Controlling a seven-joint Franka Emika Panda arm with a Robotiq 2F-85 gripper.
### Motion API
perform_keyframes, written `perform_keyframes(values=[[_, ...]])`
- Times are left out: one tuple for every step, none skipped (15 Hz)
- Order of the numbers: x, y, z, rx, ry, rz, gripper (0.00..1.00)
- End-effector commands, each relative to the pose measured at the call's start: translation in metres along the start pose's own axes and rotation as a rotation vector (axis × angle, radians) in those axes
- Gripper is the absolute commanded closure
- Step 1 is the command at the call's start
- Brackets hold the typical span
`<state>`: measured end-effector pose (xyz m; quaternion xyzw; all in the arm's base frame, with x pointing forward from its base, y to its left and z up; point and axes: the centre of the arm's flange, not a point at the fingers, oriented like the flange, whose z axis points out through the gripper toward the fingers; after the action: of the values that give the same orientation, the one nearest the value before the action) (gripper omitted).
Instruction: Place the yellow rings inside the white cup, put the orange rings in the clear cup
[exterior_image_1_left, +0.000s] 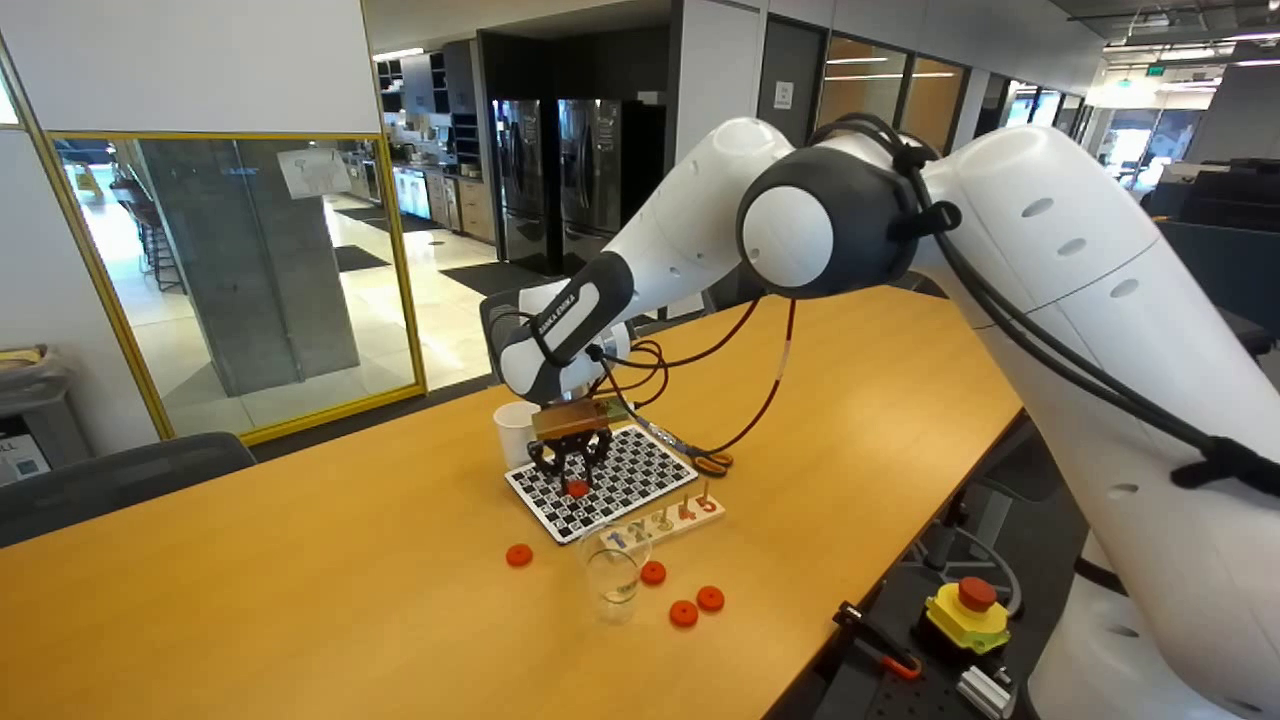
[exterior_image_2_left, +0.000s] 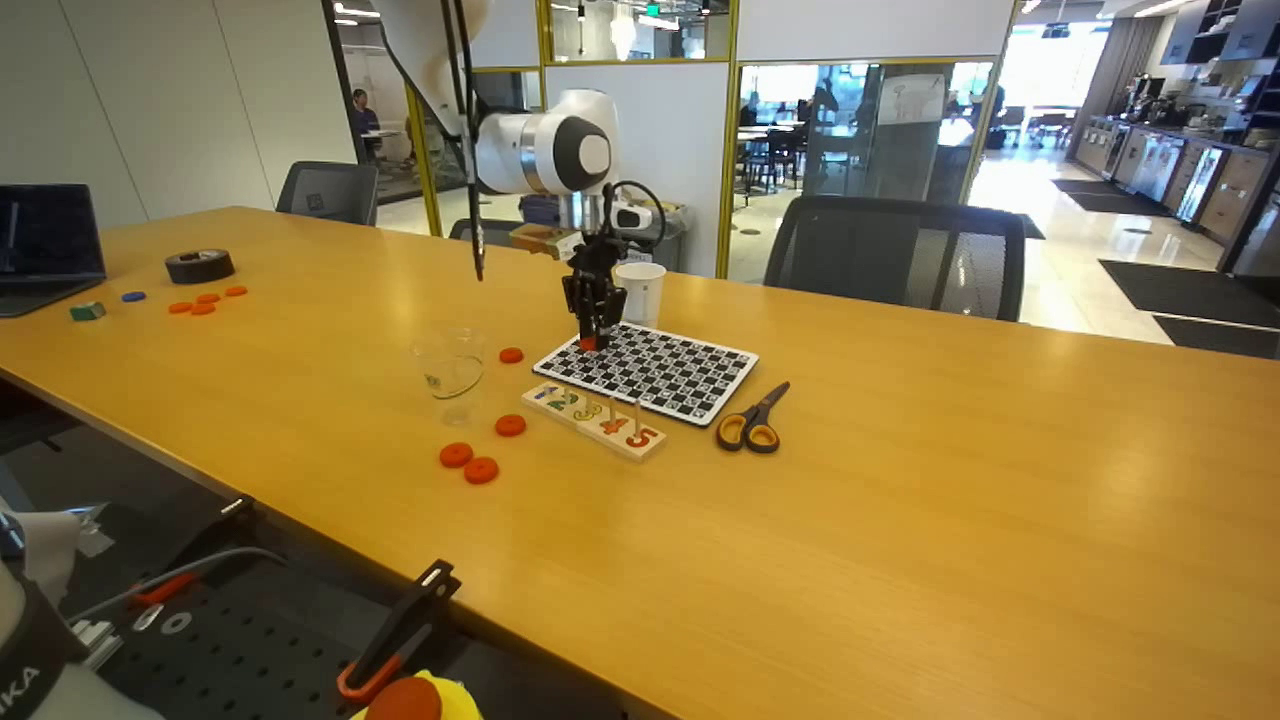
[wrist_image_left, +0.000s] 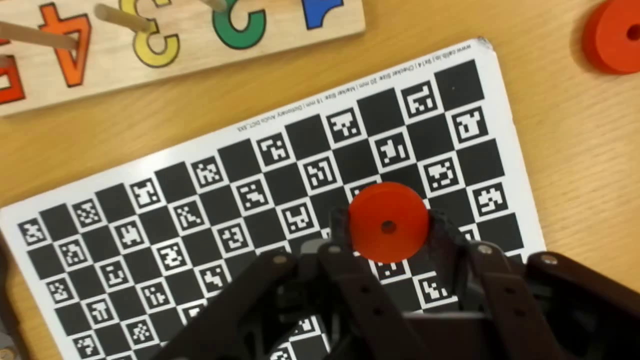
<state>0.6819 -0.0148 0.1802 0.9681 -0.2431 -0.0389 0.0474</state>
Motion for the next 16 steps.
perform_keyframes(values=[[-0.06,0.023,-0.052,-0.016,0.015,-0.04,0.77],[-0.072,0.029,-0.061,-0.015,0.012,-0.058,0.77],[-0.086,0.033,-0.066,-0.01,0.003,-0.076,0.77],[-0.099,0.037,-0.072,0.004,-0.011,-0.1,0.77],[-0.113,0.042,-0.079,0.02,-0.027,-0.127,0.77],[-0.128,0.046,-0.083,0.036,-0.044,-0.157,0.77],[-0.144,0.049,-0.087,0.057,-0.064,-0.197,0.78],[-0.16,0.052,-0.09,0.073,-0.078,-0.232,0.77],[-0.173,0.054,-0.092,0.086,-0.084,-0.255,0.78],[-0.185,0.054,-0.091,0.096,-0.088,-0.266,0.78],[-0.197,0.054,-0.091,0.109,-0.101,-0.283,0.78],[-0.206,0.053,-0.09,0.128,-0.105,-0.295,0.78],[-0.214,0.052,-0.09,0.147,-0.1,-0.301,0.78],[-0.22,0.049,-0.088,0.164,-0.079,-0.295,0.78],[-0.225,0.046,-0.087,0.177,-0.066,-0.294,0.78],[-0.228,0.042,-0.084,0.187,-0.052,-0.29,0.78]])
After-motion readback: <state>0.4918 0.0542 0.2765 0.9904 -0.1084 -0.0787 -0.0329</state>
